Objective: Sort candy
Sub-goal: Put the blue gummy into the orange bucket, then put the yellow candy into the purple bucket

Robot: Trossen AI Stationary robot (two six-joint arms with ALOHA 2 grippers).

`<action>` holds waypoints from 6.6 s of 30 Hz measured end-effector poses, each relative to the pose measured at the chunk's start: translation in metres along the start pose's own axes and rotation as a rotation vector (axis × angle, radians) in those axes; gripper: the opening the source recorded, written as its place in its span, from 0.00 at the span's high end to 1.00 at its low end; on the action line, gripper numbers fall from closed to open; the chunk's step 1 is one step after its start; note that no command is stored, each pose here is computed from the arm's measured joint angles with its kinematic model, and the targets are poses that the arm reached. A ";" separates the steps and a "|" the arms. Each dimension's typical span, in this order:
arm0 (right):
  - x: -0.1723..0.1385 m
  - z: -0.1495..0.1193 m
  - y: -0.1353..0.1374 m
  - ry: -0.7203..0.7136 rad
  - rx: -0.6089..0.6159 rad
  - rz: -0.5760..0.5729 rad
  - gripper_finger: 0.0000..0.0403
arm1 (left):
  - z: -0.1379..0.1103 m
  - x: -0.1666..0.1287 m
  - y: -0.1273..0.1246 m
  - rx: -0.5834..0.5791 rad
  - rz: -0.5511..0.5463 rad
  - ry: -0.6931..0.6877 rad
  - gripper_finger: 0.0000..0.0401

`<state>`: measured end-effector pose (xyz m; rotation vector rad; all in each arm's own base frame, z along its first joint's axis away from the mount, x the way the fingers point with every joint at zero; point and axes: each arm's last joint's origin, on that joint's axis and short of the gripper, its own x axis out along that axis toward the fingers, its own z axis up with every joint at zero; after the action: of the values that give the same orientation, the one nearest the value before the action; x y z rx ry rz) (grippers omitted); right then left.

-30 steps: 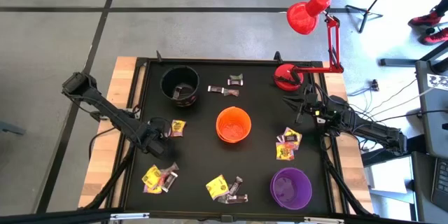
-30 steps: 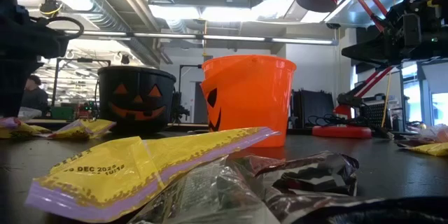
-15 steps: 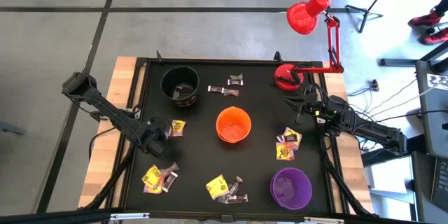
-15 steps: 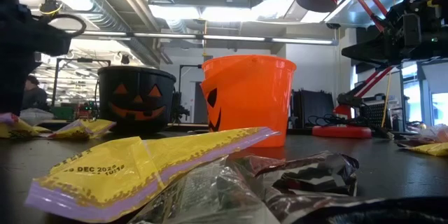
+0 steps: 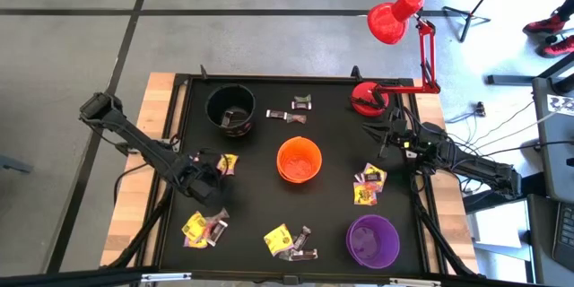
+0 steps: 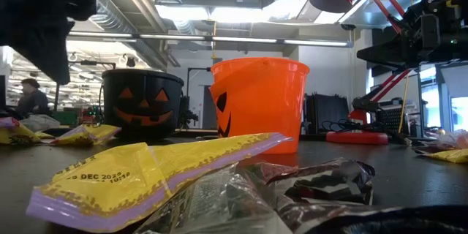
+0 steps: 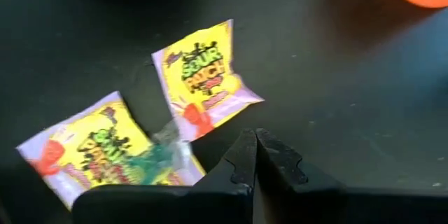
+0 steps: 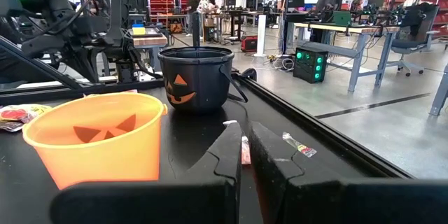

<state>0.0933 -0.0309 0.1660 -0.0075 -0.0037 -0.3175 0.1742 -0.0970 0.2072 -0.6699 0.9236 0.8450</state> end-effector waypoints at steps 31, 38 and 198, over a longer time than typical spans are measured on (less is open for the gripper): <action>0.000 0.000 0.000 0.000 0.000 0.000 0.93 | -0.005 0.052 0.038 -0.045 0.167 0.144 0.53; 0.000 0.000 0.000 0.000 0.000 0.000 0.93 | -0.003 0.054 0.035 -0.070 0.141 0.113 0.77; 0.000 0.002 0.002 -0.030 -0.130 0.056 0.93 | 0.015 0.097 -0.006 -0.030 0.189 0.076 0.61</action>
<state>0.0938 -0.0293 0.1685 -0.1407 -0.0128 -0.2615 0.2185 -0.0567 0.1297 -0.6512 1.0567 1.0077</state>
